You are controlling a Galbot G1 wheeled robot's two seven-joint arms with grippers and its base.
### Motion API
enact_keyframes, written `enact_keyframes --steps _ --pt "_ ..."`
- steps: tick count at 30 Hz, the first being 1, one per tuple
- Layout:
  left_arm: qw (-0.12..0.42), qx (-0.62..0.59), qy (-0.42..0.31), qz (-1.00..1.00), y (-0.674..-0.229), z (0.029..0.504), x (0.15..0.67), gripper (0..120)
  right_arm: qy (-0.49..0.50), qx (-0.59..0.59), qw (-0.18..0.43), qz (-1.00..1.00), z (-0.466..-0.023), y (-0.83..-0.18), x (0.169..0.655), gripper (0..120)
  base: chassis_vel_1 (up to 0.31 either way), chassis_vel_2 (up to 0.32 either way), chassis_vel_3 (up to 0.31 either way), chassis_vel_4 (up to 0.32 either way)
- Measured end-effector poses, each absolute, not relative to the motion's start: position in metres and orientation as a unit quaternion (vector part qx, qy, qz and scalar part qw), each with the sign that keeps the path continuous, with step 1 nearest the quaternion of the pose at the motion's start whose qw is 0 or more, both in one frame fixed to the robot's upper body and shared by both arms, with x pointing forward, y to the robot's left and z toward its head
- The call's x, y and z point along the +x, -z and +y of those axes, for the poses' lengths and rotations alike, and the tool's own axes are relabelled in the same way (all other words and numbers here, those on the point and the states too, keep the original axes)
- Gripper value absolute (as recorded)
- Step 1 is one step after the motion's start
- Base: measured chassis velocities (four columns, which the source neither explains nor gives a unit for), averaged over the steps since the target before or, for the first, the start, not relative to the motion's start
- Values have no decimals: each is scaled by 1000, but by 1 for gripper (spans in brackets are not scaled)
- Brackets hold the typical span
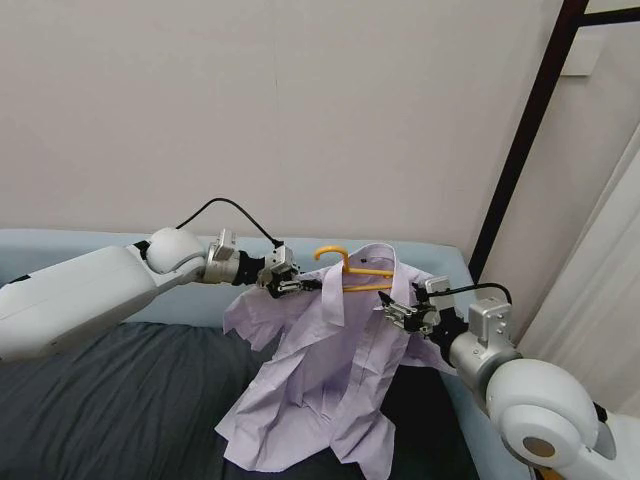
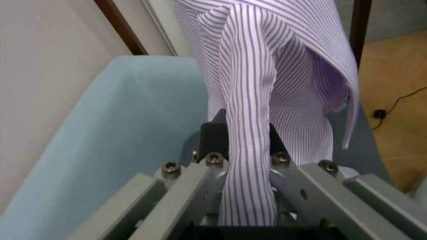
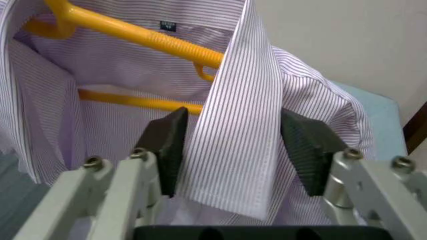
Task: Pick up the clothes from the sofa and hang them on the clothes hanger.
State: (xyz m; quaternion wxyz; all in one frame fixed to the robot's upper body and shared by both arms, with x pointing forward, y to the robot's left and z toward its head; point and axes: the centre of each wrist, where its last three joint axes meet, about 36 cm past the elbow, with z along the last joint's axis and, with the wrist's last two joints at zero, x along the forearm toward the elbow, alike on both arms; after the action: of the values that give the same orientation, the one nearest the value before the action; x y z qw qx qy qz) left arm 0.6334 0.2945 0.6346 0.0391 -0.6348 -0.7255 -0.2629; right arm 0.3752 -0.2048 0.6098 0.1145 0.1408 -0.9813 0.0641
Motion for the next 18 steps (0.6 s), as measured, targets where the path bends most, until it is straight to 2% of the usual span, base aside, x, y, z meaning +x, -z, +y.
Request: enact_keyframes --steps 2,4,9,10,14,18 --pt "48 -642 257 -721 -638 298 638 1 -67 144 113 -981 -204 -610 369 42 0 0 0 0" --pt "50 -644 255 -720 -638 299 639 1 -69 145 112 -981 -204 -609 366 40 0 0 0 0" --pt "63 -653 245 -714 -649 299 648 1 -80 146 98 -981 -206 -602 360 16 0 0 0 0" --pt "63 -653 245 -714 -649 299 648 1 -80 146 98 -981 -206 -602 360 16 0 0 0 0" --pt "69 -660 237 -709 -652 293 648 1 -78 155 84 -981 -207 -606 357 0 0 0 0 0" --pt "74 -662 225 -711 -650 292 648 1 -84 171 60 -980 -208 -609 353 0 0 0 0 0"
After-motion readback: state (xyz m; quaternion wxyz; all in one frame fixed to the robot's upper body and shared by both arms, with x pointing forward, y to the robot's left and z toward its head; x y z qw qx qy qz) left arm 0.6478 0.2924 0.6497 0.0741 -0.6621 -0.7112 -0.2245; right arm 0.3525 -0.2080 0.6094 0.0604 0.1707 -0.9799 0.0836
